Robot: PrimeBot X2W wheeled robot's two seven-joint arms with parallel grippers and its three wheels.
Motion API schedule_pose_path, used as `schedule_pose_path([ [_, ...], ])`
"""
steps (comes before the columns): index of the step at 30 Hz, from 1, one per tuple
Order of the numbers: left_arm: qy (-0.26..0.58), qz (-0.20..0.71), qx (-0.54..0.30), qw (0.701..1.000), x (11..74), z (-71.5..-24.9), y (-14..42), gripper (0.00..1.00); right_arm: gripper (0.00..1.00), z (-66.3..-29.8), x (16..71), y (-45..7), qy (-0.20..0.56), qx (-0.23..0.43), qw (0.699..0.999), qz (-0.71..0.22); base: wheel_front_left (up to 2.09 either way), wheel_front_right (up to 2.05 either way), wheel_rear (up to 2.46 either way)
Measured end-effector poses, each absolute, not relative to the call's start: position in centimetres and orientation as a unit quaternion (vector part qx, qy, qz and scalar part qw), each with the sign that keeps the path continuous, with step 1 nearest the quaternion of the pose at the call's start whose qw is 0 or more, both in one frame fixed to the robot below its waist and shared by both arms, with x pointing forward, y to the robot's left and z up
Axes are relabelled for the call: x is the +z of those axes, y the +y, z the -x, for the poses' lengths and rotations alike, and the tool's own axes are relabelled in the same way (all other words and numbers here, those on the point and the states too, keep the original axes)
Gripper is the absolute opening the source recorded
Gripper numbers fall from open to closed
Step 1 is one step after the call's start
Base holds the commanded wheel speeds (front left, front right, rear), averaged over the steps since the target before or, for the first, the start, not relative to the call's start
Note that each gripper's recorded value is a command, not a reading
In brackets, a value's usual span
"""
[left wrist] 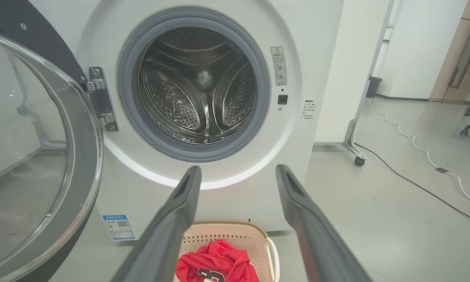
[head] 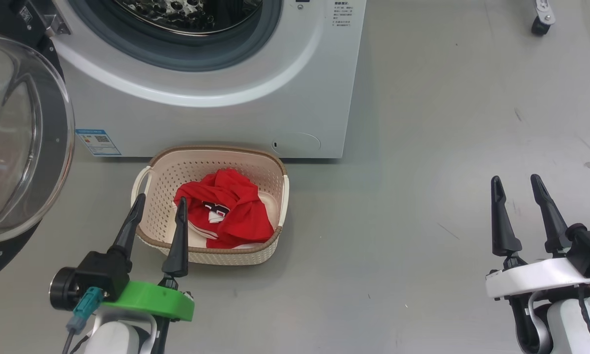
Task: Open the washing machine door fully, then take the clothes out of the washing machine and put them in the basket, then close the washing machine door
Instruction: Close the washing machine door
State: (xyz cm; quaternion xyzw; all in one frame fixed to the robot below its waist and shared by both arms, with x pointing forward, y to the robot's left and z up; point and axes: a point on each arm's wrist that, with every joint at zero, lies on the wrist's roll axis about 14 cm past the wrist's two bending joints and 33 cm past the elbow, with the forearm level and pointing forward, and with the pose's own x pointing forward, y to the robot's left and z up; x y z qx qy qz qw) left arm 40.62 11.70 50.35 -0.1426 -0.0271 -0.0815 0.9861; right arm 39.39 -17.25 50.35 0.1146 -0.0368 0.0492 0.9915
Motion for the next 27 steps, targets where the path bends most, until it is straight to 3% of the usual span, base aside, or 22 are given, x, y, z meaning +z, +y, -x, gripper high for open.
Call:
schedule_pose_path([
  [14, -0.034, 0.135, -0.037, 0.99, 50.7, -39.3, 14.6, 1.0, 1.0, -40.6, 50.3, -14.6, -0.034, 0.093, 0.989, -0.114, 0.0, 0.0, 0.0],
  [27, -0.049, 0.129, 0.045, 0.989, 51.4, -36.4, 19.9, 1.0, 1.0, -41.8, 50.2, -8.6, -0.026, 0.177, 0.976, -0.125, 0.0, 0.0, 0.0],
])
